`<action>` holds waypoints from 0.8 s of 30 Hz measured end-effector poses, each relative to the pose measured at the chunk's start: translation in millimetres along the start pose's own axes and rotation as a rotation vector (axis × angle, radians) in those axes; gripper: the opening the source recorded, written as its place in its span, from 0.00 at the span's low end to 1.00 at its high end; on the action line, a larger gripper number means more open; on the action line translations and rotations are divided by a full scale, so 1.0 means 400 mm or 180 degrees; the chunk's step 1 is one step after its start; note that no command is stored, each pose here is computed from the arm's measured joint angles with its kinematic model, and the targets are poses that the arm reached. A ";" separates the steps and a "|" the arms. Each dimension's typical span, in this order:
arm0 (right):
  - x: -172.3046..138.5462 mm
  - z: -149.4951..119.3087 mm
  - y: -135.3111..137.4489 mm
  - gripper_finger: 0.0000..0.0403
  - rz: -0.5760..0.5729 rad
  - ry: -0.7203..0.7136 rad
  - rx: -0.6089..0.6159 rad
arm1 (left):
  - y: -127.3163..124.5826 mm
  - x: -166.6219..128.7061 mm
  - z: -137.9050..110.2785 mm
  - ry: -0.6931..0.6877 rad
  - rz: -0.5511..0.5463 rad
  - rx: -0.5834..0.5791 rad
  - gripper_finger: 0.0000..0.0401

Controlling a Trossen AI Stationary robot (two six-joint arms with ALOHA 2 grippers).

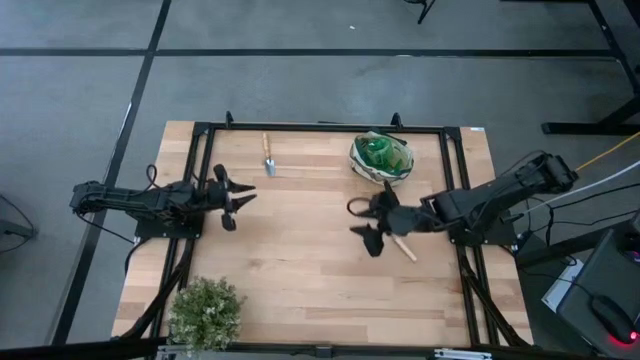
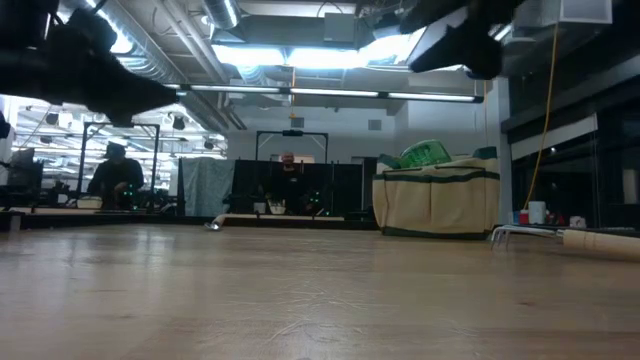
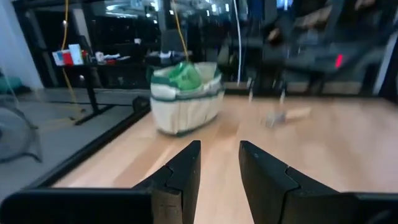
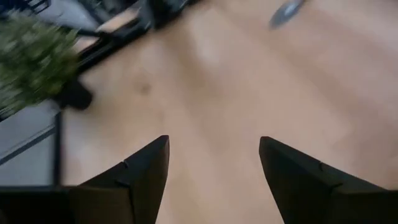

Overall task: Pick & Place Garden tools in Gardening bag
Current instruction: Move the hand trowel to the center of the table

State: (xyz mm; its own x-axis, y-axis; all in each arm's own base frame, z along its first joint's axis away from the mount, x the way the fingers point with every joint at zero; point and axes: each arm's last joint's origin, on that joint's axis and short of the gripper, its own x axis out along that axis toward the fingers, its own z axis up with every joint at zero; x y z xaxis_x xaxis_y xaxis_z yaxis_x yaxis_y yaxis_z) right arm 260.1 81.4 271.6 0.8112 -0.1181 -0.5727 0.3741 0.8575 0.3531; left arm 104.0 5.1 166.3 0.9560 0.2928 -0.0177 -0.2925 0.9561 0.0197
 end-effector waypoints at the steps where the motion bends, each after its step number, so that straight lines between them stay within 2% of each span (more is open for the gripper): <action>1: 0.004 0.010 -0.008 0.63 -0.0066 -0.0076 -0.0050 | 0.000 0.000 0.005 -0.0061 -0.0002 -0.0160 0.26; 4: 0.016 0.035 -0.032 0.63 -0.0181 -0.0196 -0.0083 | 0.000 -0.001 0.017 -0.0214 -0.0023 -0.0826 0.26; 8: 0.026 0.059 -0.057 0.63 -0.0273 -0.0285 0.0055 | 0.002 -0.003 0.035 -0.0445 -0.0090 -0.2179 0.26; 11: 0.030 0.068 -0.067 0.63 -0.0309 -0.0316 0.0100 | 0.003 -0.004 0.043 -0.0550 -0.0161 -0.2880 0.26; 18: 0.033 0.075 -0.077 0.63 -0.0345 -0.0329 0.0117 | 0.008 -0.006 0.051 -0.0712 -0.0140 -0.3645 0.26; 21: 0.033 0.076 -0.078 0.63 -0.0349 -0.0331 0.0114 | 0.015 -0.005 0.049 -0.0811 0.0113 -0.3579 0.26; 24: 0.033 0.076 -0.078 0.63 -0.0349 -0.0331 0.0110 | 0.018 0.000 0.041 -0.0694 0.0229 -0.3429 0.26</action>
State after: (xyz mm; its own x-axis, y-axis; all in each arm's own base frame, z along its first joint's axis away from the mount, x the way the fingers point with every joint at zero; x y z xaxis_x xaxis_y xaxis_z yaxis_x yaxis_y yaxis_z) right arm 272.8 38.2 275.5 0.8062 -0.2626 -0.5302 0.4767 0.8191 0.3191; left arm 102.5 11.8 182.8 0.8884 0.4410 0.1275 -0.1128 0.4789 -0.8706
